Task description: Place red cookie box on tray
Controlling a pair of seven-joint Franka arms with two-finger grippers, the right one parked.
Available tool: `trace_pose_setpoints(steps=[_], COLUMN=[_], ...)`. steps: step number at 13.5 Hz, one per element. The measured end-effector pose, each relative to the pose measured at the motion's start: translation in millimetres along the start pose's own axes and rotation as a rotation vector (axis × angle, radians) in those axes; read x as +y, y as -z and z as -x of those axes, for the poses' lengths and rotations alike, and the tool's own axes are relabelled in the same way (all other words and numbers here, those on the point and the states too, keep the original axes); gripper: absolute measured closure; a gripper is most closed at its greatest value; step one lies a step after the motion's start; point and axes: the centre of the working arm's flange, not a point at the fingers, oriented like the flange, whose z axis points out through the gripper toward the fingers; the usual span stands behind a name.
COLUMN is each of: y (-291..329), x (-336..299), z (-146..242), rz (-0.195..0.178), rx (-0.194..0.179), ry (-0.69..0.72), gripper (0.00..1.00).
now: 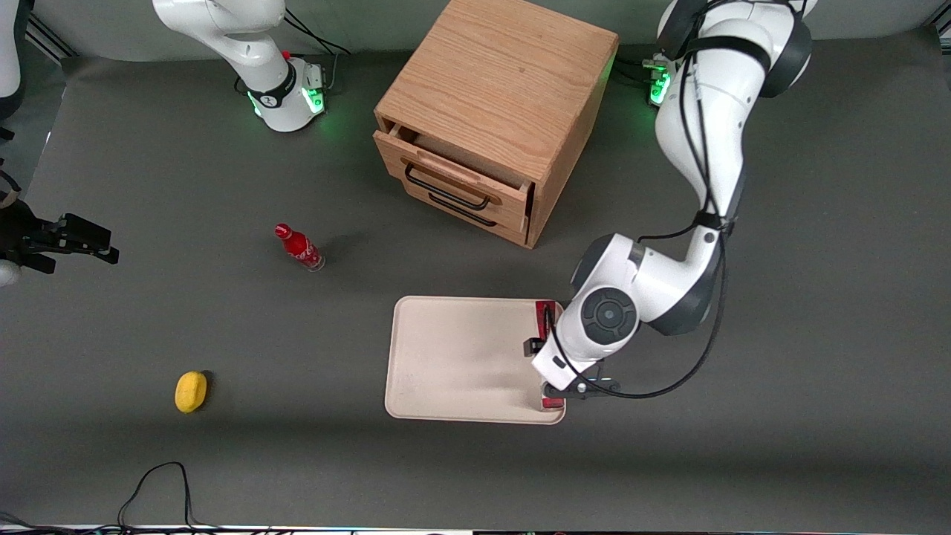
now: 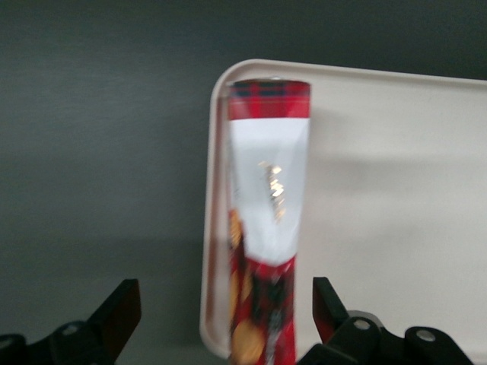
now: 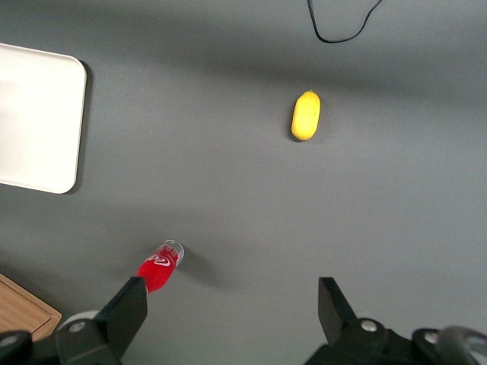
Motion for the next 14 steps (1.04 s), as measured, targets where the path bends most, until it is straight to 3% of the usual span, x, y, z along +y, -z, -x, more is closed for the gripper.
trace_pose_setpoints(steps=[6,8,12,14], y=[128.8,166.4,225.7,241.4], x=[-107.5,-159.4,-249.5,-293.9], z=[39.3,73.4,156.9,184.3], rz=[-0.031,-0.041,-0.049,-0.052], rx=[-0.033,-0.037,-0.003,-0.023], ry=[-0.054,-0.048,0.033,0.091], gripper=[0.00,0.00,0.00,0.00])
